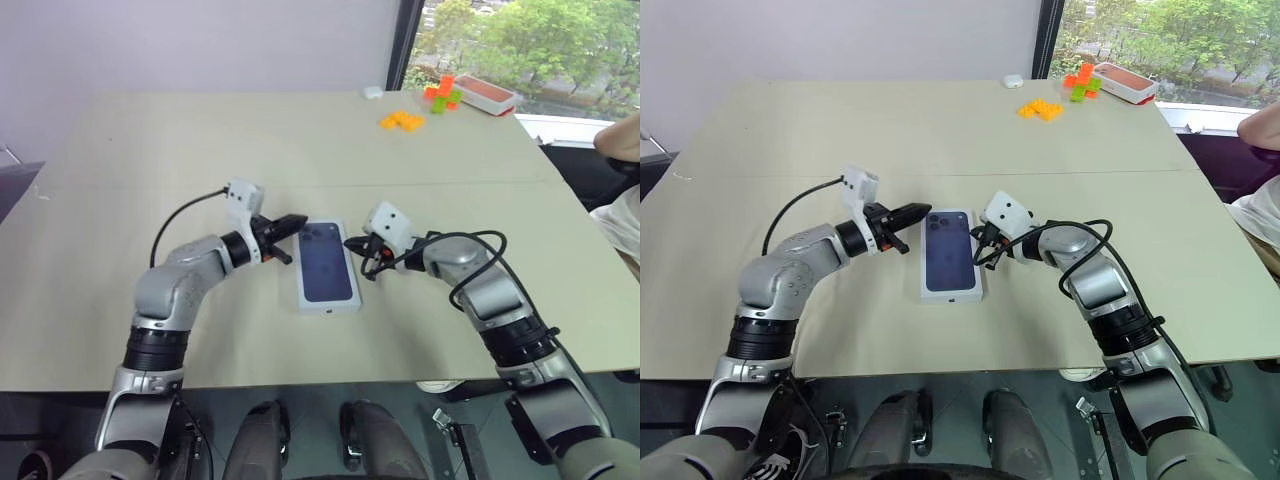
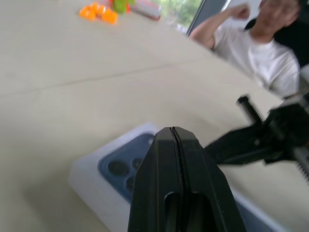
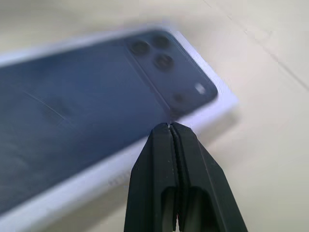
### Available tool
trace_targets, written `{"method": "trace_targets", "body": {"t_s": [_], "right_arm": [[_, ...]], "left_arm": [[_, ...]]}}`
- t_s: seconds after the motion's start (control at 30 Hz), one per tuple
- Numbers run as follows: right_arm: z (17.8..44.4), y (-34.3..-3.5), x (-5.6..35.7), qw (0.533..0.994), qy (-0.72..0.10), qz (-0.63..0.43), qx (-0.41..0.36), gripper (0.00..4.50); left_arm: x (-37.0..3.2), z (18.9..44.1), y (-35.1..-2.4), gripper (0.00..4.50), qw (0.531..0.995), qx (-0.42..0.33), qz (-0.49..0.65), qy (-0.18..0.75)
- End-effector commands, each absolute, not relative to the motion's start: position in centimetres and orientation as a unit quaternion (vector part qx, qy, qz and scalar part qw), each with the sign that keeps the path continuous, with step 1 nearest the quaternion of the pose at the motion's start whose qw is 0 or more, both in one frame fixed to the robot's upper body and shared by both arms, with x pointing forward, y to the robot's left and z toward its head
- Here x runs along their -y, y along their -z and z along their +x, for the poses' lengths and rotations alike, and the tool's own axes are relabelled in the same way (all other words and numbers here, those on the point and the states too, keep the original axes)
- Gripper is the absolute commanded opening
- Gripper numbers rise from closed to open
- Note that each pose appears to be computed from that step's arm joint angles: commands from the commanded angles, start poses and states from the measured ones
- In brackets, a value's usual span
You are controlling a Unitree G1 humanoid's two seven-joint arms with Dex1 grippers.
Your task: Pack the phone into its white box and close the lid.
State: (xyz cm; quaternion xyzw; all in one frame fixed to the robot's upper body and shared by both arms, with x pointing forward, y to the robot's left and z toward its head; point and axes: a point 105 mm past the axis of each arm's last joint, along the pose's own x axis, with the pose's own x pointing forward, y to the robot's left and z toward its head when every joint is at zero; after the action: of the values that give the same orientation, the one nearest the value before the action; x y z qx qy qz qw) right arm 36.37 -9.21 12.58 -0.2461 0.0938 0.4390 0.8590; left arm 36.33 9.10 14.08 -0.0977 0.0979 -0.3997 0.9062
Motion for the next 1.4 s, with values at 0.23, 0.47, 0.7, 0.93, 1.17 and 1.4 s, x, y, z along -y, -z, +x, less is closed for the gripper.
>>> {"method": "trace_targets", "body": {"t_s": [0.23, 0.47, 0.7, 0.93, 1.17, 1.4], "right_arm": [[33.9, -11.6, 8.4, 0.817, -0.498, -0.266, -0.120, 0.06], [31.0, -10.6, 8.5, 0.777, -0.554, -0.254, -0.159, 0.06], [29.4, -10.4, 8.7, 0.749, -0.586, -0.246, -0.187, 0.06], [36.1, -15.4, 8.1, 0.846, -0.478, -0.223, -0.081, 0.06], [39.2, -15.8, 7.5, 0.866, -0.434, -0.241, -0.060, 0.06], [37.9, -13.2, 7.6, 0.833, -0.465, -0.285, -0.091, 0.06]], "left_arm": [[-7.4, 34.8, -11.1, 0.00, 0.872, -0.178, -0.052, 0.452], [-8.6, 31.8, -10.5, 0.00, 0.838, -0.208, -0.019, 0.503], [-9.5, 31.9, -12.2, 0.00, 0.848, -0.180, -0.033, 0.497], [-11.0, 37.0, -15.8, 0.00, 0.912, -0.077, -0.041, 0.400], [-8.9, 39.7, -16.4, 0.00, 0.918, -0.048, -0.032, 0.393], [-7.6, 38.8, -14.4, 0.00, 0.895, -0.085, -0.022, 0.438]]}}
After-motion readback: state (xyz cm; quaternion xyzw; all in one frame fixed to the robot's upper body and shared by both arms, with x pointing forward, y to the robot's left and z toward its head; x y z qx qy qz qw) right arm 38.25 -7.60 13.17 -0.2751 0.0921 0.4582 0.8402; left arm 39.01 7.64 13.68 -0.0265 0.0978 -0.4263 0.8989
